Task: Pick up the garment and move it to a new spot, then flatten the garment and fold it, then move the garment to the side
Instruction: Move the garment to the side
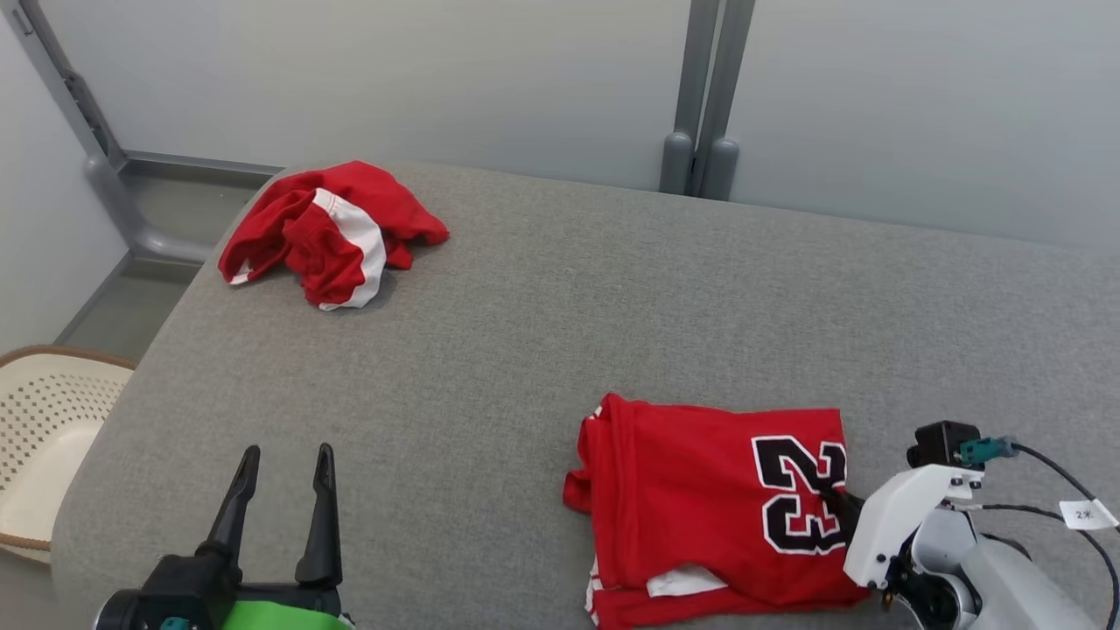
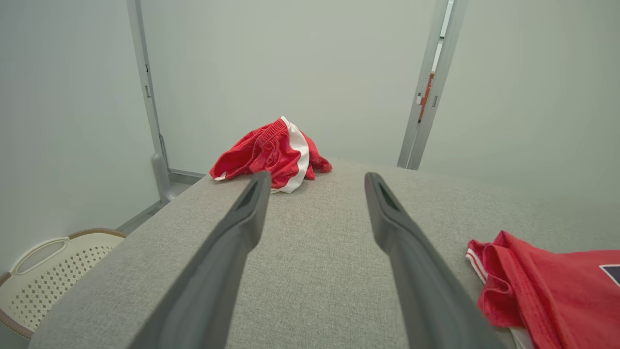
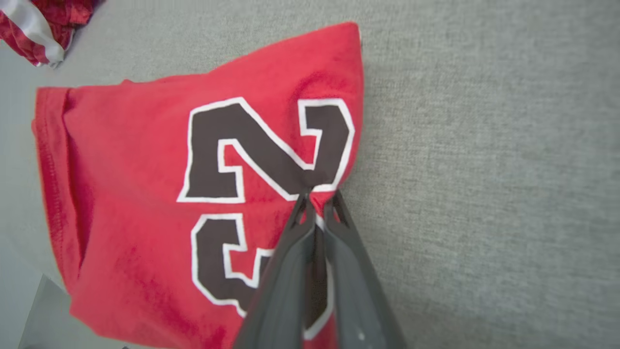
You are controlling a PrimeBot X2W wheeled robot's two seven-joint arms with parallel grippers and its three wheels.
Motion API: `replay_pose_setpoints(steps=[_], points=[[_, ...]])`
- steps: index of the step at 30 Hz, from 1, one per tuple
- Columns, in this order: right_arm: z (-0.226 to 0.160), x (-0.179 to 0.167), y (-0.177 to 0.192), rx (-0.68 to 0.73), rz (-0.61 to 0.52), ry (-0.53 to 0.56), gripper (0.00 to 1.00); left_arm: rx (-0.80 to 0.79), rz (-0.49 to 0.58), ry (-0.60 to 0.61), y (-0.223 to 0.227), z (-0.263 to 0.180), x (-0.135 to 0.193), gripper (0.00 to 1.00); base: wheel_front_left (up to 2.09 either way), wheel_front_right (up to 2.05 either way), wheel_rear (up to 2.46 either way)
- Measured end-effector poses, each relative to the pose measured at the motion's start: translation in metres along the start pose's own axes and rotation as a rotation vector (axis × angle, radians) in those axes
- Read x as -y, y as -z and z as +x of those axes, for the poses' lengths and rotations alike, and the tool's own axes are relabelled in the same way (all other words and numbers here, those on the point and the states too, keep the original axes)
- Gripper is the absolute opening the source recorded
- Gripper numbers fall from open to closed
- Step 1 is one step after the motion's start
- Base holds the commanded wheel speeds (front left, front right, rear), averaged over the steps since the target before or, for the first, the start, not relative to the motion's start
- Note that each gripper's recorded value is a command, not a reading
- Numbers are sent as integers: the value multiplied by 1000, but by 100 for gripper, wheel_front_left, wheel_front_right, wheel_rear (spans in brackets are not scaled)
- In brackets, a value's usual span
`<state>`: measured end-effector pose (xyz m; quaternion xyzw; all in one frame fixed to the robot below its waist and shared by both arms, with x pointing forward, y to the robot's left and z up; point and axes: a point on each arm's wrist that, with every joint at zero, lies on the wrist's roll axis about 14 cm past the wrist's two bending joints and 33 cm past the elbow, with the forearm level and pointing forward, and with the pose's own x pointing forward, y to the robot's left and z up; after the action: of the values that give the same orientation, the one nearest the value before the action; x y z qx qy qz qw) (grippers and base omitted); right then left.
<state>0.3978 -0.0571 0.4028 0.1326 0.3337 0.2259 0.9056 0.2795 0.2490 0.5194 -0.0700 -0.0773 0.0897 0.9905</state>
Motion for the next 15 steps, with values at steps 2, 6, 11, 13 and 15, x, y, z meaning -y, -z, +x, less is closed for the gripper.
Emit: replay_pose_setpoints(steps=[2, 6, 11, 13, 15], points=[[-3, 2, -12, 37, -13, 2, 0, 5, 2, 30, -1, 5, 9, 100, 0, 0, 0], [-19, 12, -42, 136, -63, 17, 0, 9, -11, 125, -1, 21, 39, 100, 0, 0, 0], [-42, 32, -73, 223, -103, 62, 0, 8, -35, 255, 1, 38, 82, 100, 0, 0, 0], [-55, 45, -83, 256, -112, 95, 0, 9, -46, 319, 1, 45, 104, 100, 0, 0, 0], [-67, 55, -92, 291, -112, 122, 0, 13, -58, 371, 0, 51, 122, 100, 0, 0, 0]])
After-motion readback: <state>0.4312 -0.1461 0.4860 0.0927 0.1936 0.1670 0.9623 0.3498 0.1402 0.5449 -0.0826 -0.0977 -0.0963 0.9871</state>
